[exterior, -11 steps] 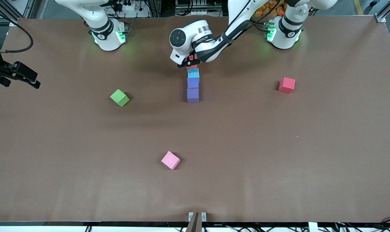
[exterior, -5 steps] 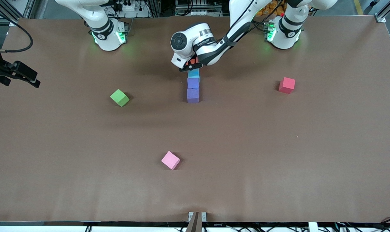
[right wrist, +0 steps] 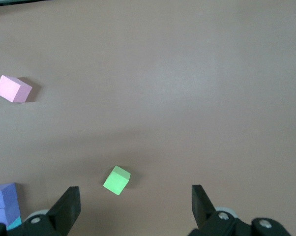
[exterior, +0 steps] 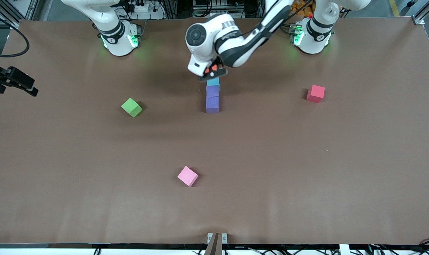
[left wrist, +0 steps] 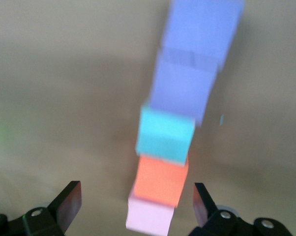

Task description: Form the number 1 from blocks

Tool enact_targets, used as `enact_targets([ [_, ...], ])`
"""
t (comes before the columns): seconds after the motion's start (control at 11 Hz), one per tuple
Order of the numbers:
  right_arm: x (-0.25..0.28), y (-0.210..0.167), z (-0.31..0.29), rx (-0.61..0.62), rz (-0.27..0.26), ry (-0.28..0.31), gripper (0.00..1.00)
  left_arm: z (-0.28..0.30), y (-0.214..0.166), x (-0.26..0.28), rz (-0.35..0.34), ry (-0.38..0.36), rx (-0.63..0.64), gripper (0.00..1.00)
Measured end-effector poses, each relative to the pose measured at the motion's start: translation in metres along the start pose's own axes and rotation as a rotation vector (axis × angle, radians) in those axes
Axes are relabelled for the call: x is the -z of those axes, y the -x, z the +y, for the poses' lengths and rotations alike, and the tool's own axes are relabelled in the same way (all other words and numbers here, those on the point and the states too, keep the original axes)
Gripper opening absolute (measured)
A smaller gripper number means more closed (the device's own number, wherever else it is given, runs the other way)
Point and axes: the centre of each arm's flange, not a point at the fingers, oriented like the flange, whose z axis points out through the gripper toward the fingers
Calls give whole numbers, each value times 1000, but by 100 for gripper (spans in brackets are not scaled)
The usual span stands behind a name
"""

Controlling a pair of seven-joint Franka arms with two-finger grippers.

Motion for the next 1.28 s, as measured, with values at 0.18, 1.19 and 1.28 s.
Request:
enact_targets([
  [0.18,4,0,2,-4,7,0,100,-39,-92,56,112,55,115,100],
  [1.19,8,-1,9,-16,16,-1,100,-368,-362,161,115,48,-16,100],
  [1.28,8,-1,9,-16,16,-1,100,-369,-350,162,114,48,-29,100],
])
